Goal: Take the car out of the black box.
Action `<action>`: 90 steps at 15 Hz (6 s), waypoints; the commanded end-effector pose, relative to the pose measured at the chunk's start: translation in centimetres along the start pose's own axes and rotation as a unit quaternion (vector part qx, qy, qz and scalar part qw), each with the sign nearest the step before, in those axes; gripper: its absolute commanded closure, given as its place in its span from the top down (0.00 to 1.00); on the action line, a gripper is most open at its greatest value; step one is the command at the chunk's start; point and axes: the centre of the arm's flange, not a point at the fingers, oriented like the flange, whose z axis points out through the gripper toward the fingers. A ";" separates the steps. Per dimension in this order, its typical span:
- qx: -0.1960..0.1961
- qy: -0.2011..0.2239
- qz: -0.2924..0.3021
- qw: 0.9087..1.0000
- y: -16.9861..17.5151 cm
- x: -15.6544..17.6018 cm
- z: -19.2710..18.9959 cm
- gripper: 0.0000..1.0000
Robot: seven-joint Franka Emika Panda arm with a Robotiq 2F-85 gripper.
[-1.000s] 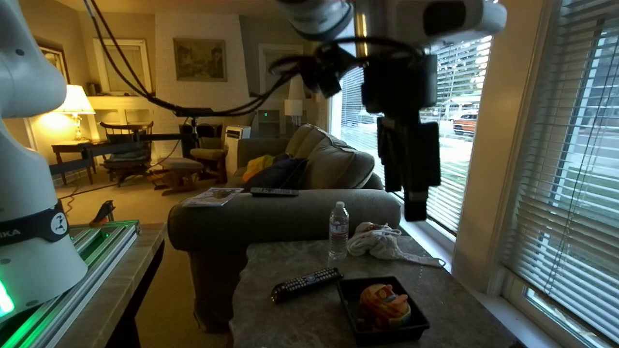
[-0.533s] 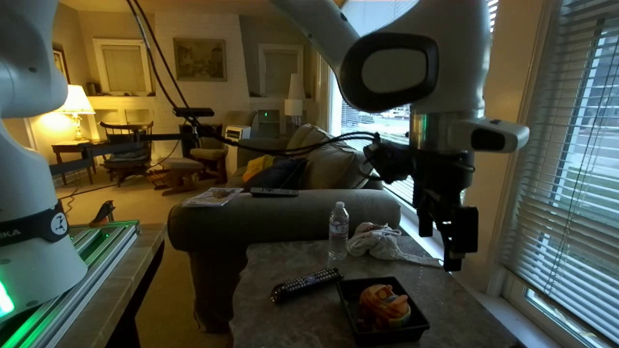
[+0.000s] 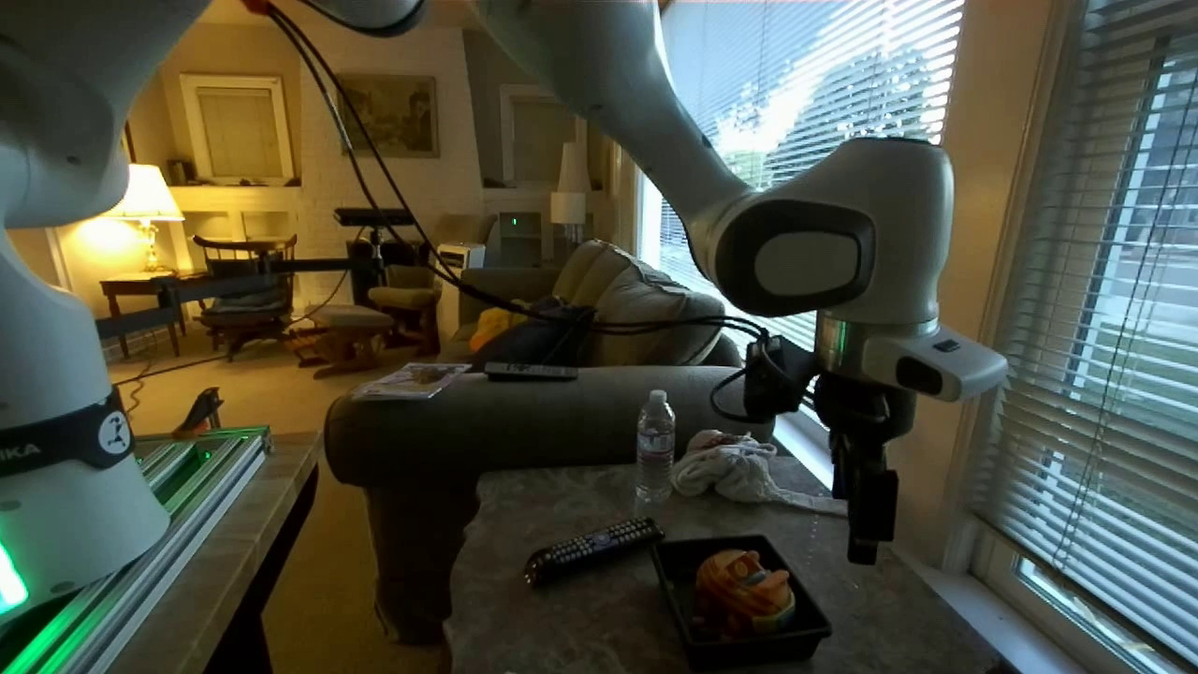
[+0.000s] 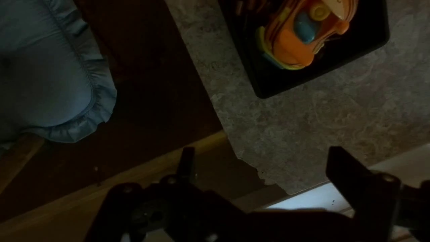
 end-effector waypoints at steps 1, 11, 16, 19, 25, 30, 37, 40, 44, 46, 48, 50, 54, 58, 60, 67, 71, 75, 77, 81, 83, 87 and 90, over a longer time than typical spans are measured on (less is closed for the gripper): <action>0.011 -0.044 0.011 0.999 -2.9 0.9 2.3 1.00; -0.010 -0.014 0.053 0.998 -2.1 0.6 4.0 1.00; -0.016 -0.006 0.086 0.996 -2.9 0.7 7.0 1.00; -0.021 -0.016 0.109 0.994 -4.1 0.2 8.7 1.00; -0.012 -0.009 0.178 0.984 -7.6 -0.1 10.5 1.00; -0.010 -0.033 0.279 0.960 -9.1 -0.5 10.6 1.00; -0.048 -0.100 0.317 0.942 -10.5 -2.4 10.9 1.00; -0.070 -0.115 0.308 0.942 -10.4 -3.1 11.9 1.00; -0.094 -0.118 0.297 0.943 -9.5 -4.1 13.6 1.00; -0.101 -0.115 0.295 0.943 -9.1 -4.3 14.2 1.00; -0.105 -0.107 0.288 0.946 -8.8 -4.5 14.7 1.00; -0.102 -0.099 0.281 0.949 -8.5 -4.3 15.1 1.00; -0.090 -0.091 0.278 0.952 -8.5 -4.0 15.3 1.00; -0.078 -0.082 0.272 0.956 -9.0 -3.5 15.0 1.00; -0.072 -0.078 0.267 0.958 -9.3 -3.2 14.7 1.00; -0.063 -0.082 0.249 0.963 -10.3 -2.5 14.6 1.00; -0.072 -0.091 0.258 0.959 -10.3 -2.8 14.8 1.00; -0.080 -0.104 0.262 0.956 -10.3 -3.0 14.8 1.00; -0.086 -0.111 0.263 0.955 -10.2 -3.1 15.0 1.00; -0.097 -0.119 0.258 0.954 -9.7 -3.2 15.8 1.00; -0.095 -0.112 0.251 0.957 -9.4 -3.0 16.5 1.00; -0.095 -0.106 0.251 0.957 -9.0 -2.7 17.5 0.74; -0.088 -0.107 0.253 0.957 -9.0 -2.4 17.5 0.62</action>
